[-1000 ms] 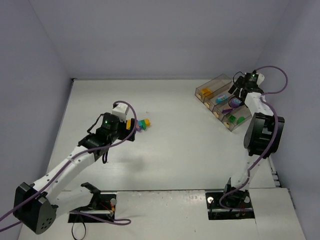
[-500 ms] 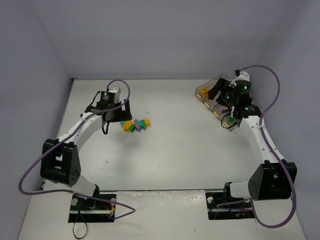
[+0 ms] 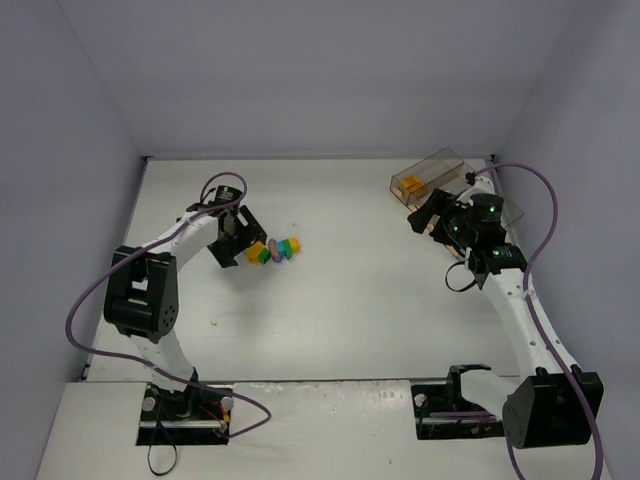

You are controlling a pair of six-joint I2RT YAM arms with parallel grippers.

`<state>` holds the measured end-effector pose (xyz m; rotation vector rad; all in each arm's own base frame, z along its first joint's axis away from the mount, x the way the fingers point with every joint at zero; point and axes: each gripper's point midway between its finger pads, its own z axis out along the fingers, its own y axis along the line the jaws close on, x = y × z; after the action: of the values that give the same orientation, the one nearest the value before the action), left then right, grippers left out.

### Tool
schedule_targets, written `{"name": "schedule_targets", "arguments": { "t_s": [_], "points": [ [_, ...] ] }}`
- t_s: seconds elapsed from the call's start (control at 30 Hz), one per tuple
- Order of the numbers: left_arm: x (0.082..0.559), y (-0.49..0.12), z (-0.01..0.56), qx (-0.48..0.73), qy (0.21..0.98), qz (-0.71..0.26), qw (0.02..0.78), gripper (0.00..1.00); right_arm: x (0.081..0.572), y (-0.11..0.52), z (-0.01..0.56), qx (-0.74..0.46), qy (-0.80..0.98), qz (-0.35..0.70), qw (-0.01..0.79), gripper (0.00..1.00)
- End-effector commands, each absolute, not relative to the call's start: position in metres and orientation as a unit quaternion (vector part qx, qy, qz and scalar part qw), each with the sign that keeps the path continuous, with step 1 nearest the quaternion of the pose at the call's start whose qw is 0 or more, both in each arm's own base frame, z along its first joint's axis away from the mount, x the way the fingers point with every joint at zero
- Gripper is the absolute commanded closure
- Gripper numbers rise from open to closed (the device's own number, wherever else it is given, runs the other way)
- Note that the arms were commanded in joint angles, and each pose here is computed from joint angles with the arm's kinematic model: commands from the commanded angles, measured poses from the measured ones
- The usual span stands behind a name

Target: Sort the legos into containers by color

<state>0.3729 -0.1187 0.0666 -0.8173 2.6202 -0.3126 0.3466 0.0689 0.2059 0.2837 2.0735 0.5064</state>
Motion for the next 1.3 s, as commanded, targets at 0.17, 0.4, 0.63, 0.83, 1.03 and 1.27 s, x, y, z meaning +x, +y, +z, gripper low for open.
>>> {"name": "schedule_targets", "arguments": {
  "t_s": [0.17,0.4,0.63,0.83,1.03,1.27],
  "points": [
    [0.394,-0.12,0.081,-0.429,0.877,-0.107,0.189,0.14,0.347,0.077,0.223,0.091,0.832,0.228,0.498,0.23],
    [0.406,-0.128,0.065,-0.448,0.871,-0.105,0.172,0.15,0.346,0.079,0.22,0.082,0.834,0.23,0.494,0.22],
    [0.407,-0.138,0.056,-0.454,0.869,-0.11,0.161,0.3,0.346,0.082,0.217,0.071,0.837,0.233,0.49,0.22],
    [0.408,-0.135,0.061,-0.459,0.865,-0.105,0.17,0.67,0.344,0.091,0.216,0.049,0.839,0.247,0.482,0.22],
    [0.401,-0.126,0.108,-0.435,0.862,-0.121,0.229,1.0,0.339,0.128,0.228,-0.012,0.834,0.286,0.472,0.24],
    [0.384,-0.124,0.17,-0.398,0.85,-0.18,0.296,1.0,0.324,0.217,0.253,-0.115,0.811,0.339,0.462,0.28]
  ]
}}
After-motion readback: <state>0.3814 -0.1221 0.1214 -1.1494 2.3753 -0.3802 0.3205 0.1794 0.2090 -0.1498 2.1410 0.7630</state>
